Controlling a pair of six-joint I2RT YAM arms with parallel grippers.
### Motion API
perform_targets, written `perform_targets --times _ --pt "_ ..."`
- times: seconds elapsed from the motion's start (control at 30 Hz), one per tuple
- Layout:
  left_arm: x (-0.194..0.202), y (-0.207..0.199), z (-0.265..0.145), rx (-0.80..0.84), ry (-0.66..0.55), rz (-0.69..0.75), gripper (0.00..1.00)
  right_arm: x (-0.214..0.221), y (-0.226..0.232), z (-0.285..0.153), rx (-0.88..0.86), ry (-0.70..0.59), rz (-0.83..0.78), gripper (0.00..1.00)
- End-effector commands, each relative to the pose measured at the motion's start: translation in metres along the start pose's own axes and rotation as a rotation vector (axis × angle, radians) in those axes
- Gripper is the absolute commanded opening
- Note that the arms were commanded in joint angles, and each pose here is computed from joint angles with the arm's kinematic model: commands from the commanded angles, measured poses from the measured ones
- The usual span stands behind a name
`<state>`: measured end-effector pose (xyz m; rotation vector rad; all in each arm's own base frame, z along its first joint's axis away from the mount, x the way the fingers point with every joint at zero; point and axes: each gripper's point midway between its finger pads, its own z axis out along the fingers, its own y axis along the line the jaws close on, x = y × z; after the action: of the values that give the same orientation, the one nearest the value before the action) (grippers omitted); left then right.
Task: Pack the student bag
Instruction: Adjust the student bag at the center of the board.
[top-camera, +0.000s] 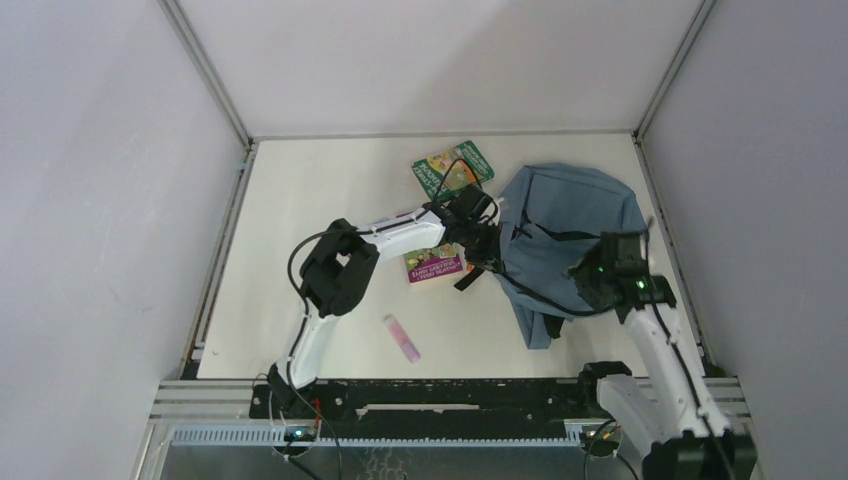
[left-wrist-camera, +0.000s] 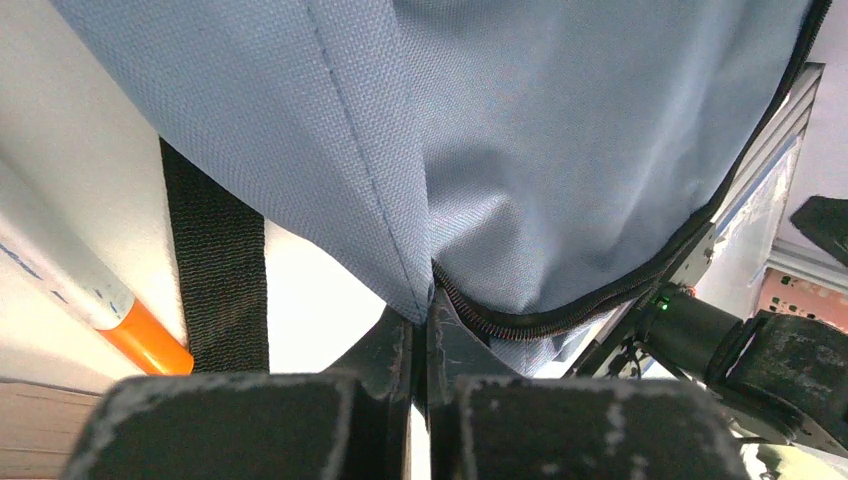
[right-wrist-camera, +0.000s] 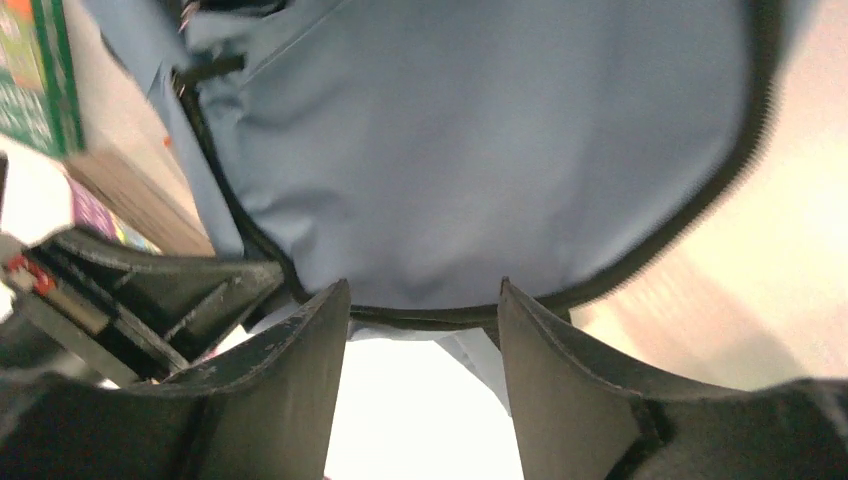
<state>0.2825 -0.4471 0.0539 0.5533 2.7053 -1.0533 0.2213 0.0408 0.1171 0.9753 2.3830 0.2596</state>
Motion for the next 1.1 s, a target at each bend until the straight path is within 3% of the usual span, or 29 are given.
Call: perform_targets --times 0.0,0.27,0.53,0.63,0.67,0.73,0.77,1.07 --pt "-0.01 -0.022 -0.019 0.059 -0.03 0.042 0.0 0.015 -0.022 -0.003 -0.037 0.039 0.397 0.67" --pt "-0.009 -0.024 -0.019 0.065 -0.027 0.043 0.0 0.021 -0.035 0.012 -0.11 0.112 0.641 0.67" --pt "-0.009 -0.027 -0.02 0.069 -0.028 0.05 0.0 0.022 -0.032 0.025 -0.12 0.165 0.679 0.64" --pt "-0.008 -0.027 -0.02 0.072 -0.027 0.051 0.0 0.021 -0.034 0.029 -0.118 0.154 0.689 0.51" --pt "-0.008 -0.027 -0.02 0.073 -0.027 0.051 0.0 0.02 -0.034 0.03 -0.121 0.151 0.688 0.39" --pt "-0.007 -0.026 -0.02 0.071 -0.024 0.051 0.0 0.015 -0.03 0.028 -0.152 0.144 0.682 0.06" --pt "-0.007 -0.026 -0.02 0.071 -0.023 0.053 0.0 0.012 -0.026 0.026 -0.178 0.139 0.676 0.0" --pt "-0.004 -0.023 -0.016 0.071 -0.01 0.05 0.0 -0.058 0.025 -0.03 -0.431 -0.058 0.586 0.0"
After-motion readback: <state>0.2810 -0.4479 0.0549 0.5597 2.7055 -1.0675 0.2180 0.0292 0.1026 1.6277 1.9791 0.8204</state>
